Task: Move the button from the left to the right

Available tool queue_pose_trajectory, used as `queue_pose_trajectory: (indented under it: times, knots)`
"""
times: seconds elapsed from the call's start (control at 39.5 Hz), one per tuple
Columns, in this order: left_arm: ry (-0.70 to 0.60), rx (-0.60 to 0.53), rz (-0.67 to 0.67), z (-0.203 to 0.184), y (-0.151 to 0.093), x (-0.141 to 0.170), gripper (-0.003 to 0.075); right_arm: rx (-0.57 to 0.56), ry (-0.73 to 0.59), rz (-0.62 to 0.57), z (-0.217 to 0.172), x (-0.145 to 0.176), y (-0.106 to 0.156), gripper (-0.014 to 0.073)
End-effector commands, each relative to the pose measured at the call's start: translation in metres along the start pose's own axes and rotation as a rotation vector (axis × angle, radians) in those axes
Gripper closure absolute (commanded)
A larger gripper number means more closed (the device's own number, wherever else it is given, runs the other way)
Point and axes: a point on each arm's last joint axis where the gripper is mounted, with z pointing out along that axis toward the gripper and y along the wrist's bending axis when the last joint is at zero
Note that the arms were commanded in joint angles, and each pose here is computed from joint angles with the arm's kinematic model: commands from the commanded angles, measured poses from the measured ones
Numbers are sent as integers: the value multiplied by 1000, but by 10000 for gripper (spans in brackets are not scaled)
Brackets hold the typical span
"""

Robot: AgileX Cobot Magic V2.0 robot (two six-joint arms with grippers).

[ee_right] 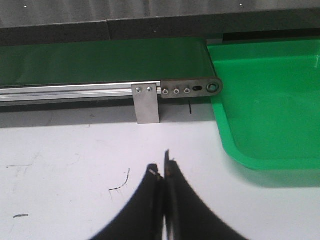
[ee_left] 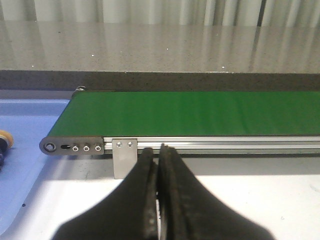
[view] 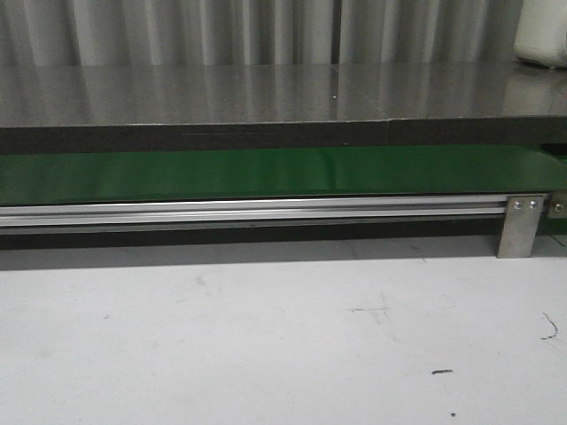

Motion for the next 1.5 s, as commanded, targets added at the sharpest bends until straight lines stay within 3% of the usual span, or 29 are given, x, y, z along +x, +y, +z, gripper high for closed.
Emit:
queue_pose_trajectory:
  times: [0.0,0.71,0.99,1.14,1.29,1.37,1.47]
  knots:
    - [-77,-7,-12,0,1,1,741,-3,-99,-6,-2,-10,1,662]
    - [-77,-7,-12,0,1,1,741,-4,-112,-6,-3,-12,1,662]
    - [-141,-12,-12,0,1,-5,741,-8,-148,-6,-3,-15,1,662]
    - [-364,-27,-14,-7,3,-29,741,-23,-284,-7,-6,-28,3,662]
    - [-491,-24,-14,-21,2,-74,741,-36,-414,-7,-24,-69,7,662]
    - [-494,-18,-13,-26,1,-98,741,-38,-420,-7,-35,-93,10,662]
    - [-344,-9,8,-18,-1,-123,741,-29,-334,-7,-38,-122,13,662]
